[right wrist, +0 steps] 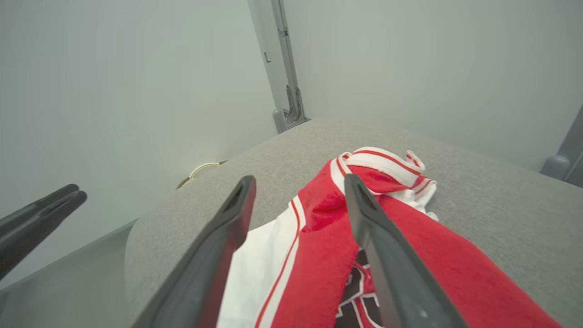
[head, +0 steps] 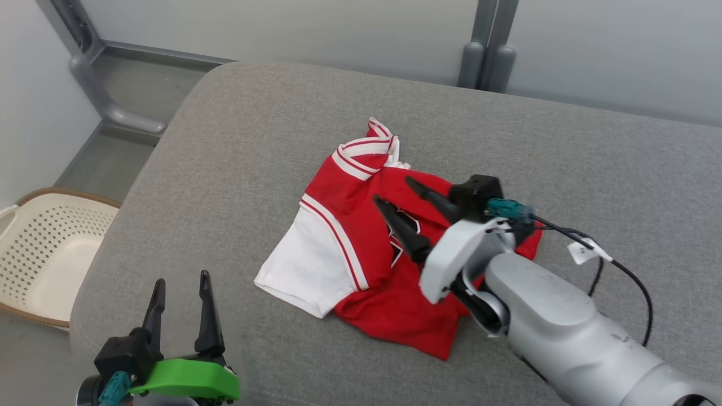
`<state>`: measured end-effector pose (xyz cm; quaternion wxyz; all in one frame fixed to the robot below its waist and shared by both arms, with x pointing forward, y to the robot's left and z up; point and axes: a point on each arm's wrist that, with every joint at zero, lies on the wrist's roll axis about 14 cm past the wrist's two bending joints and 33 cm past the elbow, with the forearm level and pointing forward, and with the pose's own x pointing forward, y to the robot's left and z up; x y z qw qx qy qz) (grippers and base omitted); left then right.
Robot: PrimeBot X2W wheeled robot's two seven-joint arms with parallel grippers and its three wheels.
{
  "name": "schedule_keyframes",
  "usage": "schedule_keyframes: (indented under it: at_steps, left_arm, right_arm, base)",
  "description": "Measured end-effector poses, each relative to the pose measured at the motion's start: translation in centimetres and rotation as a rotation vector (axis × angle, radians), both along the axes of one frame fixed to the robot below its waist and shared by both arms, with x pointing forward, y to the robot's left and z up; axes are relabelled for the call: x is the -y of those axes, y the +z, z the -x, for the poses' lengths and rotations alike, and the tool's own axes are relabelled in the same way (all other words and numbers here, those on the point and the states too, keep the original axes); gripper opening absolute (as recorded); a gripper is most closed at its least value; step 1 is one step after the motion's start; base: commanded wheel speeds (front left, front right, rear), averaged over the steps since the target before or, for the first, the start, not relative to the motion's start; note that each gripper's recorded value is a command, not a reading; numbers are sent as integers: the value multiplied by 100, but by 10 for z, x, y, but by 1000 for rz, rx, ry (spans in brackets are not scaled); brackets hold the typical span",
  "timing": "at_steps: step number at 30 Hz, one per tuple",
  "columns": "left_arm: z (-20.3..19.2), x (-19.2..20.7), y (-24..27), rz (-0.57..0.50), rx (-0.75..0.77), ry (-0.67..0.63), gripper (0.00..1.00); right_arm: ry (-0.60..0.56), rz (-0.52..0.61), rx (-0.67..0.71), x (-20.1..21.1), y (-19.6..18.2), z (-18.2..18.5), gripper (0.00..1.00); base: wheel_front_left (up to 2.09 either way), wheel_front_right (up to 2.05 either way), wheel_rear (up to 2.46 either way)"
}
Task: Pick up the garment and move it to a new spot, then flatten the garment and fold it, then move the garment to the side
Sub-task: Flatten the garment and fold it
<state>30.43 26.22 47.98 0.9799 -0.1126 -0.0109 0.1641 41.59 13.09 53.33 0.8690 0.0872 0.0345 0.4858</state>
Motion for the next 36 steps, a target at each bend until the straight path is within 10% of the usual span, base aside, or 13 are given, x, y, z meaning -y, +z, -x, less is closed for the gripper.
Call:
schedule_keyframes:
  at_steps: [10, 27, 28, 30, 36]
  left_arm:
    - [-14, 16, -8, 6, -25, -56, 100]
    - [-6, 1, -16, -2, -60, -4, 100]
    - [-6, 0, -16, -2, -62, -2, 100]
    - [-6, 0, -16, -2, -62, -2, 100]
    - [-10, 3, -16, -1, -61, -12, 100]
  right_arm:
    - [-402, 209, -143, 148, -91, -55, 100]
    - [-477, 210, -382, 144, -142, -57, 100]
    - [-472, 204, -392, 142, -142, -57, 50]
    - [-468, 198, -391, 141, -140, -58, 13]
    - [-476, 163, -286, 148, -114, -74, 0]
  base:
    - [0, 0, 0]
    - [0, 0, 0]
    - [0, 0, 0]
    - [0, 0, 0]
    - [0, 0, 0]
